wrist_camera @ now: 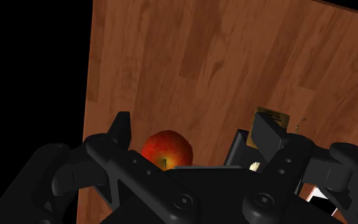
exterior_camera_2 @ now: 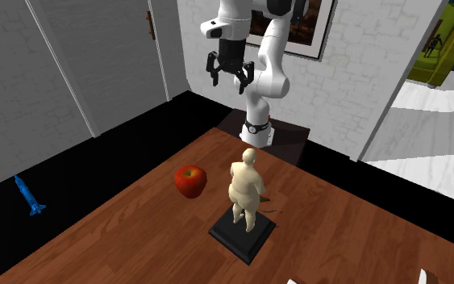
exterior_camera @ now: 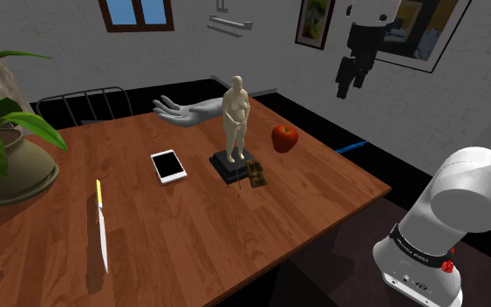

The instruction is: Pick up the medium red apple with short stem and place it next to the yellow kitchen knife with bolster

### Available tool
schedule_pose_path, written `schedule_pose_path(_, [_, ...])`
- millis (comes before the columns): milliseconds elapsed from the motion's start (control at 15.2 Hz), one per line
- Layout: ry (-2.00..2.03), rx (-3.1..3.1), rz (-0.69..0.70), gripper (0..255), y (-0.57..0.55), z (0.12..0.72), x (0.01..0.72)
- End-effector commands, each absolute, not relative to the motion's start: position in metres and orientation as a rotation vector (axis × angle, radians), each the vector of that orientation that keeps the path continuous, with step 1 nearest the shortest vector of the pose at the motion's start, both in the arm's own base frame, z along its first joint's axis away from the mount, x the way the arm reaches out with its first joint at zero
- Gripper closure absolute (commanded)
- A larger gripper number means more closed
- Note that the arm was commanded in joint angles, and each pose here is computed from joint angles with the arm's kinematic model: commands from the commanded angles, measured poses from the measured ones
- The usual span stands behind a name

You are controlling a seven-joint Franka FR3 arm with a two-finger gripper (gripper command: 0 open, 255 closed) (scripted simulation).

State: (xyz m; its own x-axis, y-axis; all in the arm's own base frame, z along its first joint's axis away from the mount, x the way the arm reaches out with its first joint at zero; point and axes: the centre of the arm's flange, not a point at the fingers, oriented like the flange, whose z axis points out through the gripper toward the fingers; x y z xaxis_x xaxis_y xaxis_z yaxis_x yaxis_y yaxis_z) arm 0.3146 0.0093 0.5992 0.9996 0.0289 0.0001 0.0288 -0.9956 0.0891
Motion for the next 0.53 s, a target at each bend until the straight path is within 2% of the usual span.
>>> schedule_pose_path(0, [0.044, 3.052, 0.002, 0, 0.009, 0.599, 0.315])
schedule_pose_path(462, [0.353, 3.033, -0.001, 0, -0.017, 0.542, 0.381])
